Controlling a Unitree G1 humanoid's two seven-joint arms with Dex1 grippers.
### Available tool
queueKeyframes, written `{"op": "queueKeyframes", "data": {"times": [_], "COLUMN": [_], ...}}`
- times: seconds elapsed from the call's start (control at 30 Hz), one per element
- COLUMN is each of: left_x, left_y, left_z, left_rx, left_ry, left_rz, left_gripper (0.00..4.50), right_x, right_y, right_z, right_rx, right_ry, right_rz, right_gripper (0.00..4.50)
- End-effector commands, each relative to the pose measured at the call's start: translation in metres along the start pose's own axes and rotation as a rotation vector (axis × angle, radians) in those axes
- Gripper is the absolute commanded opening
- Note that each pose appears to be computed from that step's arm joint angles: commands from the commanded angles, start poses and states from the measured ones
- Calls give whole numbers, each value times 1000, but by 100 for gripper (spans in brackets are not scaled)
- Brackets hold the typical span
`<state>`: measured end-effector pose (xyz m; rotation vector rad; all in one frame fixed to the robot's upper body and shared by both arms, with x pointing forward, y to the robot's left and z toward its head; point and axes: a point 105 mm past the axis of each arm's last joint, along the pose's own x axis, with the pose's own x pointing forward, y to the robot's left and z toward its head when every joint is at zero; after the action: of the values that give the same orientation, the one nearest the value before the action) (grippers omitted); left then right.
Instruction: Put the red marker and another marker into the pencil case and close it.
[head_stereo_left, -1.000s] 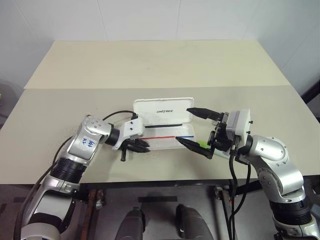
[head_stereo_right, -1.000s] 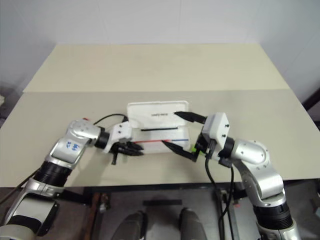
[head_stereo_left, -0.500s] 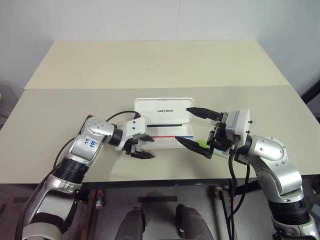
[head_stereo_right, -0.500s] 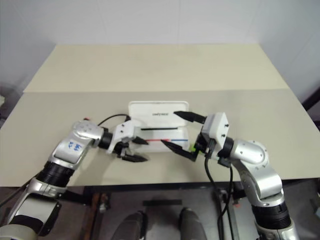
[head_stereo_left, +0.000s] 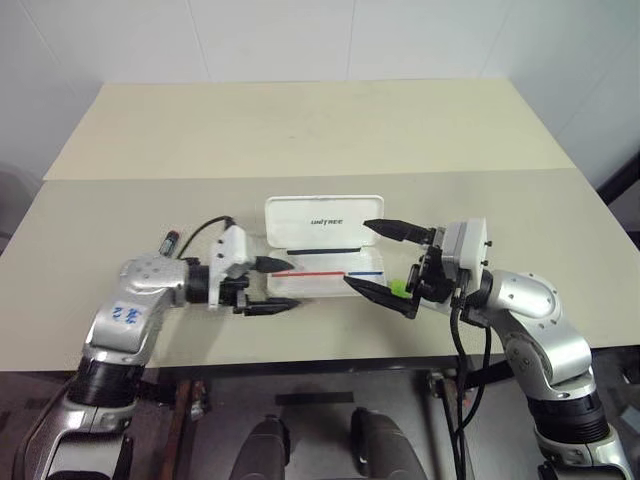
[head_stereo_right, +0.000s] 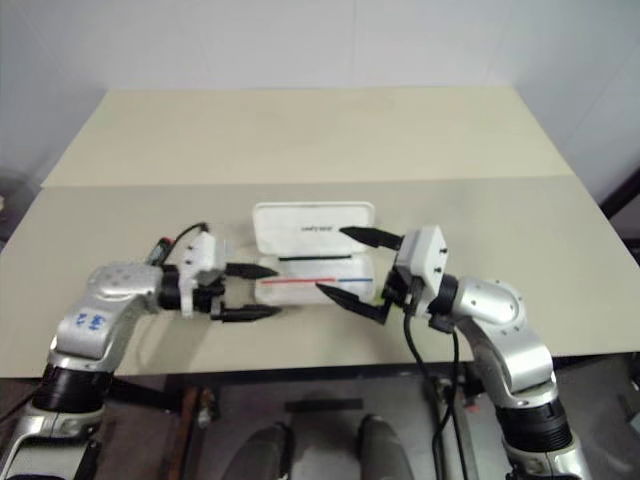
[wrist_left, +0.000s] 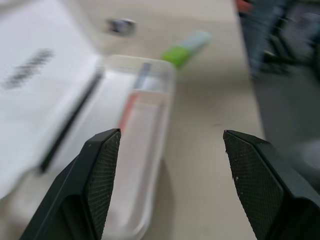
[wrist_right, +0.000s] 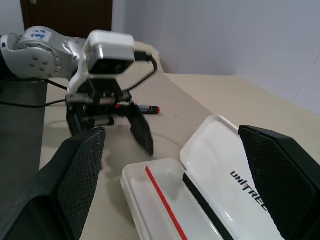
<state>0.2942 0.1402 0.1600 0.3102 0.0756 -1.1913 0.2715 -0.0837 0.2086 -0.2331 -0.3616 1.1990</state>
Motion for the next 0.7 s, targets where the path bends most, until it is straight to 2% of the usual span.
{"op": "queueKeyframes", "data": {"times": [0.03,0.1,0.17,0.43,0.53,0.7], "left_x": [-24,-46,-59,-128,-145,-154], "left_y": [8,15,15,41,48,55], "left_z": [6,-13,-28,-48,-59,-80], "left_rx": [7,-85,-111,-113,-111,-137], "left_ry": [-67,-72,-43,-20,25,99], "left_rz": [197,364,449,872,946,981], "left_gripper": [348,348,348,348,348,348], "right_x": [3,6,7,12,13,11], "right_y": [0,1,0,1,2,1], "right_z": [8,7,7,4,4,5], "right_rx": [-17,-10,-7,6,6,1], "right_ry": [-48,-53,-56,-62,-61,-53], "right_rz": [26,43,53,91,95,90], "right_gripper": [450,450,450,450,450,450]}}
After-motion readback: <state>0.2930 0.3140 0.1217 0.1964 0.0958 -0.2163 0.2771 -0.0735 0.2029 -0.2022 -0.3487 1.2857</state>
